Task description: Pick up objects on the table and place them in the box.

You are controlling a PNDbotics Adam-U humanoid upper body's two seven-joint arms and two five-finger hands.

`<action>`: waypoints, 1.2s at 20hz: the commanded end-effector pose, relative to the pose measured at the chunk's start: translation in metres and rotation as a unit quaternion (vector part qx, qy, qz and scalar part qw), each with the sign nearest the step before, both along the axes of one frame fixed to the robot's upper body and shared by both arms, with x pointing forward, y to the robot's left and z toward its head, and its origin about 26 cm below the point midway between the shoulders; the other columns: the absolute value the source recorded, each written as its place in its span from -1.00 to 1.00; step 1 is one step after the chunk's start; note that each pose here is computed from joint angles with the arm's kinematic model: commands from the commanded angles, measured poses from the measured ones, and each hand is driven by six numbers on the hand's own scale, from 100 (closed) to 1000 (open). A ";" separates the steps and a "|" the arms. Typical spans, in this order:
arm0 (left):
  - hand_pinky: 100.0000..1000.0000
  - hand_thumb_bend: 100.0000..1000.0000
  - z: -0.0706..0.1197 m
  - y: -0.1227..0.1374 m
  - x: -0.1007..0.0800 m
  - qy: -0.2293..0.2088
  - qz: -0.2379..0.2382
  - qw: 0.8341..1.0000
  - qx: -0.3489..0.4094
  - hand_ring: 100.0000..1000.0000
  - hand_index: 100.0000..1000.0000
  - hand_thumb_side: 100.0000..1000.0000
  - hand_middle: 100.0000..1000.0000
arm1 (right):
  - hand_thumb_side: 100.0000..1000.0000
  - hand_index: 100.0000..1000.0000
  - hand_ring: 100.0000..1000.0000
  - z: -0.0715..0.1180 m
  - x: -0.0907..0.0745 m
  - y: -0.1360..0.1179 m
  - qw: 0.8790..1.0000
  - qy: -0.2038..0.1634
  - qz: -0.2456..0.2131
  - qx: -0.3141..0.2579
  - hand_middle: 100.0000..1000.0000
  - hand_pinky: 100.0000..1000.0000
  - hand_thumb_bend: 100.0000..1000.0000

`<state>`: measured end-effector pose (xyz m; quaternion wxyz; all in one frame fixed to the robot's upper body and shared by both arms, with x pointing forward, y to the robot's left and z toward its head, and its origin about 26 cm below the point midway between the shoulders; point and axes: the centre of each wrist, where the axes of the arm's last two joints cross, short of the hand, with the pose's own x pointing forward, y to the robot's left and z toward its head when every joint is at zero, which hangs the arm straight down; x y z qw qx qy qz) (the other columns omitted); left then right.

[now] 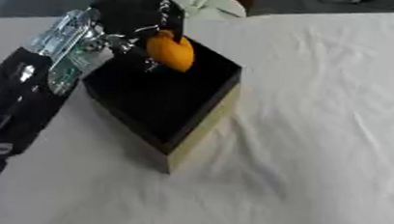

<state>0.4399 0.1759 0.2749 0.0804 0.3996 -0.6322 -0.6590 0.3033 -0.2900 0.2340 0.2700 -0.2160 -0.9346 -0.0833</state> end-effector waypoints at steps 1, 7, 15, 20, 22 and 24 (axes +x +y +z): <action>-0.21 -0.13 0.006 -0.002 -0.001 -0.004 -0.004 1.000 0.022 0.22 0.39 -1.00 0.33 | 1.00 0.70 0.48 0.008 -0.003 -0.001 1.000 -0.015 -0.002 -0.004 0.28 0.51 -0.60; 0.12 0.04 0.003 -0.001 -0.003 0.008 -0.007 0.999 0.036 0.51 0.80 -0.96 0.62 | 1.00 0.70 0.48 0.007 -0.003 -0.001 1.000 -0.012 -0.003 -0.003 0.27 0.51 -0.60; 0.07 -0.10 0.008 0.001 -0.009 -0.006 -0.011 1.000 0.017 0.47 0.78 -1.00 0.60 | 1.00 0.70 0.48 0.006 -0.003 -0.001 1.000 -0.010 -0.004 -0.002 0.28 0.51 -0.60; 0.02 -0.28 0.023 0.007 -0.021 -0.028 -0.023 0.999 -0.036 0.40 0.68 -0.82 0.54 | 1.00 0.70 0.48 0.006 -0.003 -0.002 1.000 -0.010 -0.006 -0.002 0.28 0.51 -0.60; 0.00 -0.37 0.034 0.014 -0.029 -0.046 -0.029 0.996 -0.076 0.36 0.60 -0.72 0.51 | 1.00 0.70 0.48 0.005 -0.003 -0.003 1.000 -0.010 -0.008 -0.002 0.28 0.51 -0.60; -0.02 -0.50 0.044 0.023 -0.039 -0.060 -0.035 0.990 -0.124 0.32 0.53 -0.52 0.49 | 1.00 0.70 0.48 0.005 -0.004 -0.003 1.000 -0.010 -0.010 -0.002 0.28 0.50 -0.60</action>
